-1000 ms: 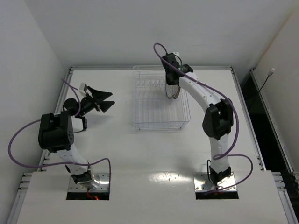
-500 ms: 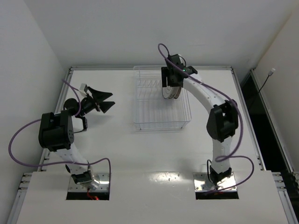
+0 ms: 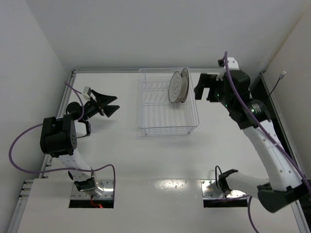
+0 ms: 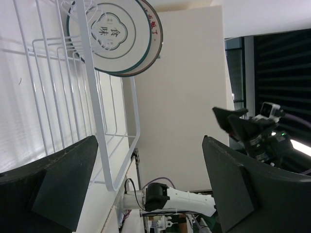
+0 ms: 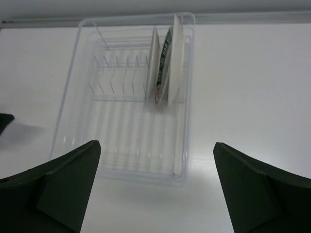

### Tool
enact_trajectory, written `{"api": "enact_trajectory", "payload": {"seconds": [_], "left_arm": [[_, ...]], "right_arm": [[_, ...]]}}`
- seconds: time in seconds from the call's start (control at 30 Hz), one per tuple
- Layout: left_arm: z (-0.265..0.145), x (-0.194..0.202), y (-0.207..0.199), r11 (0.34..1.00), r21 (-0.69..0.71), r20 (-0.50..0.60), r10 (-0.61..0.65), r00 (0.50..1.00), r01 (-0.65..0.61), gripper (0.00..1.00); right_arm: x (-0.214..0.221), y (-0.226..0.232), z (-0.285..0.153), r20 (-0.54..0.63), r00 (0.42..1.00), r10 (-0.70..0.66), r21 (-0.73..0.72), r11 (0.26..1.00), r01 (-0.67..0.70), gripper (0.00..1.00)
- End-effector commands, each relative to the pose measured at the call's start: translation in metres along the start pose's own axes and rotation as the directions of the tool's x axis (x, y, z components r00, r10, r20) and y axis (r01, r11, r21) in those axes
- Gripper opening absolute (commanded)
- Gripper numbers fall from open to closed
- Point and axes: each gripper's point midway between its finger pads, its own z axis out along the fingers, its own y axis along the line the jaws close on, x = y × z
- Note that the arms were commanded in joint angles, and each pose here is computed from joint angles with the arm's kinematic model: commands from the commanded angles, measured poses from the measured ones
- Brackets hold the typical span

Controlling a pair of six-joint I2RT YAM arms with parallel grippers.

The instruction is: Load the plates into the dish rack

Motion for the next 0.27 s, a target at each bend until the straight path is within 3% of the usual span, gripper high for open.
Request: {"api": "enact_trajectory", "payload": {"seconds": [0.0,0.23], "left_arm": [[0.003,-0.001,-0.023,0.977,0.097,-0.003,0.191,0.982,-0.190,0.87],[0.004,-0.001,-0.020,0.977,0.093,-0.003,0.192,0.981,-0.191,0.87]], "right_arm": [[0.052,-0.025,-0.005,-0.086,0.996,-0.009,0.069,0.997,0.015,1.00],[0.116,-0.047,-0.015,-0.171,0.985,0.034,0.136,0.991,-0.011,1.00]]}}
